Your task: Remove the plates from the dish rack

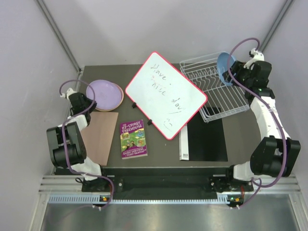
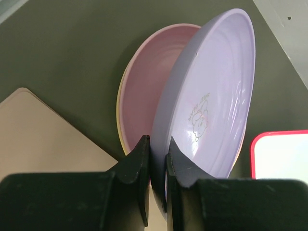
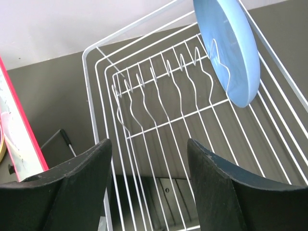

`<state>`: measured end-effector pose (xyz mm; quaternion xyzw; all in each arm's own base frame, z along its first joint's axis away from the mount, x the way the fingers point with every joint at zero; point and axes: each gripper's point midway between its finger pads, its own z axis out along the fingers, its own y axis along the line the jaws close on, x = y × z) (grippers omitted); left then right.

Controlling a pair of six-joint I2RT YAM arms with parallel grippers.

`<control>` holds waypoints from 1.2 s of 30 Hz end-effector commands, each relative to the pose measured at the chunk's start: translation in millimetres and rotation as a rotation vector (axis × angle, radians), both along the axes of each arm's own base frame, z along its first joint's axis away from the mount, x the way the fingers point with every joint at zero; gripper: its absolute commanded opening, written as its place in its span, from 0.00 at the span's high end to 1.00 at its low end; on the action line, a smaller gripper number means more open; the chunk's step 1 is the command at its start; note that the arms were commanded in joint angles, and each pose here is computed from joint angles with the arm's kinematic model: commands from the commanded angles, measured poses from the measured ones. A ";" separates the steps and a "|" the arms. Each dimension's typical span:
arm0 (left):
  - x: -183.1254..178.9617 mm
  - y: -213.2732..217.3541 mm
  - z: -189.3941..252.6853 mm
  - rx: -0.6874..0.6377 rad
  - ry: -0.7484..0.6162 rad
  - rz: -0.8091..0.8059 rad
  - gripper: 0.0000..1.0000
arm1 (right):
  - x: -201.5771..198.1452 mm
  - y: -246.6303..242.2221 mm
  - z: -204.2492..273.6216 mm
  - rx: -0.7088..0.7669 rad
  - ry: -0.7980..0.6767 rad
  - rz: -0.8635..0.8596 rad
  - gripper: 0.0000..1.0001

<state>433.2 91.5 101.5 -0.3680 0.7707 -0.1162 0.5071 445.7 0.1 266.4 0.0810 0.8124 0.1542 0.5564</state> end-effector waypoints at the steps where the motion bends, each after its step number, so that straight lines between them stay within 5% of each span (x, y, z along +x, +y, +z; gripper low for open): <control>1: 22.9 -2.0 23.4 -0.011 -0.112 -0.036 0.76 | 12.4 -8.2 30.2 -0.017 -0.082 -0.013 0.36; 3: 24.0 -3.9 18.1 -0.023 -0.098 -0.046 0.51 | 15.2 -8.3 28.4 -0.018 -0.077 -0.013 0.36; 4: 23.7 -3.8 17.8 -0.023 -0.096 -0.048 0.28 | 16.8 -9.6 29.3 -0.022 -0.078 -0.015 0.36; 9: 22.5 -3.0 25.2 0.006 -0.095 -0.057 0.01 | 25.2 -22.9 21.1 -0.072 -0.049 -0.062 0.36; 19: 15.6 -11.5 81.3 0.036 -0.183 -0.095 0.01 | 63.6 -84.7 6.0 -0.305 0.028 -0.272 0.34; 29: 23.5 -88.8 138.9 0.101 -0.253 -0.352 0.01 | 111.7 -97.7 -19.0 -0.553 0.087 -0.184 0.36; 34: 23.3 -102.1 141.2 0.082 -0.294 -0.369 0.01 | 125.1 -112.8 -31.1 -0.701 0.119 -0.210 0.40; 36: 23.5 -104.7 138.5 0.078 -0.290 -0.376 0.01 | 128.6 -113.6 -34.3 -0.721 0.124 -0.202 0.51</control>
